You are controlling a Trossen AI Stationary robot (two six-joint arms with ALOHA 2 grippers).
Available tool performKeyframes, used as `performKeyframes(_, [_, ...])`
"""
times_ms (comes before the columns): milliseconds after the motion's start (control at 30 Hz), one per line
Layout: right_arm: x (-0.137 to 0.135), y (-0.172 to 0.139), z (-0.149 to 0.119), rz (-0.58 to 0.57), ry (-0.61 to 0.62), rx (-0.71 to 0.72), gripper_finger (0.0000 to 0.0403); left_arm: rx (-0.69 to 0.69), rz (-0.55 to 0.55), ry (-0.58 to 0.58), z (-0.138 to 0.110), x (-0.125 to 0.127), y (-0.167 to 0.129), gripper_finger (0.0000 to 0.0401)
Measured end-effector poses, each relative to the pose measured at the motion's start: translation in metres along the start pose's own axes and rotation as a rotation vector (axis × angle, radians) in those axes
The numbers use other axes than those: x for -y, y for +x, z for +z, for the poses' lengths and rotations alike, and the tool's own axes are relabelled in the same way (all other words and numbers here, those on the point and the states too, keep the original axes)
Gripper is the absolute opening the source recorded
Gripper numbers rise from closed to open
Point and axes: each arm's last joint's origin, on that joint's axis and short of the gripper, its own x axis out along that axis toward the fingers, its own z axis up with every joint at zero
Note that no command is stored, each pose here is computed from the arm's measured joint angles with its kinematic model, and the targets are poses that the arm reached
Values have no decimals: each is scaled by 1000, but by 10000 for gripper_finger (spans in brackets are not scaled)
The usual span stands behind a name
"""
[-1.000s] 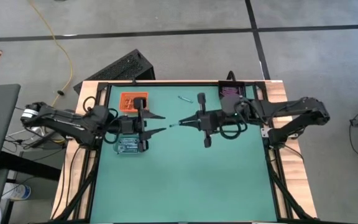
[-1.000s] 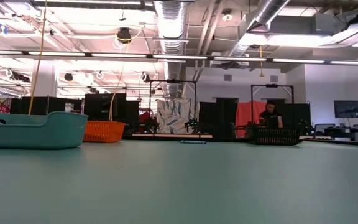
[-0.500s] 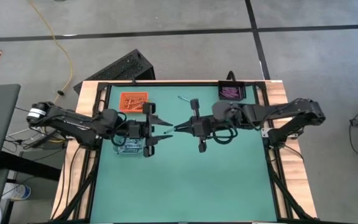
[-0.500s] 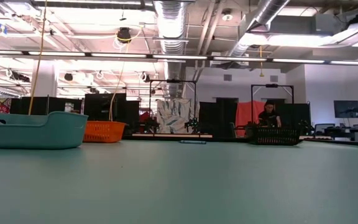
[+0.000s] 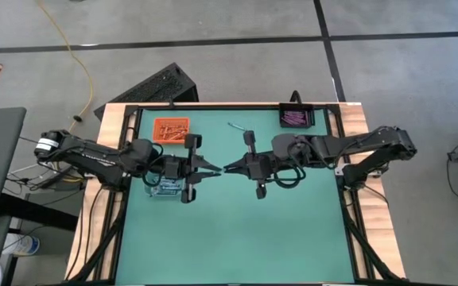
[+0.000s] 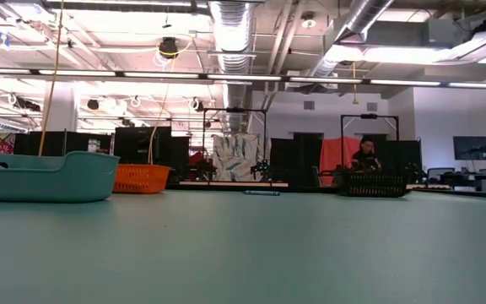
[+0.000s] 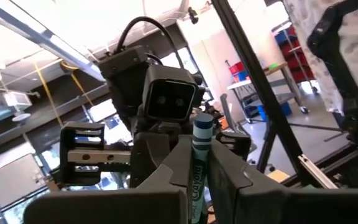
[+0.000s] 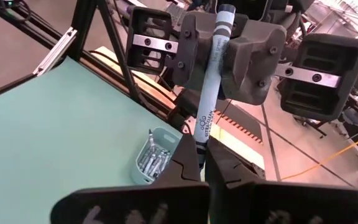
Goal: Sort crayons
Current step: Put the blue crayon into the blue bin
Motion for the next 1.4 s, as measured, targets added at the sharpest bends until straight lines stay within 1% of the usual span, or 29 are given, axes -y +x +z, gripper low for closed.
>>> performKeyframes(100, [-1, 0, -1, 7, -1, -12, 7, -4, -10, -1, -1, 1, 0, 11])
performKeyframes(200, [-1, 0, -3, -3, -4, -46, 25, -26, -18, -3, -3, 1, 0, 8])
performKeyframes(333, [-2, -1, -8, -38, 8, -124, 70, -73, -40, -12, -4, 2, -3, 5])
performKeyframes(400, [-2, -1, -12, -70, 18, -175, 96, -121, -58, -20, -4, 3, -5, 5])
performKeyframes(500, [-3, -3, -18, -99, 29, -263, 139, -227, -66, -25, -4, 4, -13, 5])
performKeyframes(567, [-4, -4, -23, -105, 43, -321, 166, -327, -57, -23, -4, 4, -20, 5])
performKeyframes(633, [-3, -5, -30, -113, 75, -383, 189, -462, -58, -37, -6, 7, -30, 5])
performKeyframes(733, [2, -9, -45, -123, 139, -503, 209, -688, -34, -82, -12, 12, -49, 5])
performKeyframes(867, [9, -10, -72, -146, 231, -638, 212, -1002, 10, -165, -22, 20, -76, 5])
performKeyframes(967, [11, -8, -97, -160, 277, -712, 207, -1189, 32, -255, -29, 27, -92, 5])
performKeyframes(1067, [15, -6, -121, -182, 310, -742, 200, -1324, 73, -349, -35, 34, -102, 5])
performKeyframes(1167, [19, -4, -142, -171, 356, -736, 193, -1439, 108, -420, -40, 42, -109, 5])
performKeyframes(1300, [29, -4, -165, -196, 401, -708, 186, -1577, 133, -452, -49, 51, -114, 5])
performKeyframes(1400, [37, -6, -177, -218, 424, -700, 182, -1646, 146, -446, -57, 57, -114, 5])
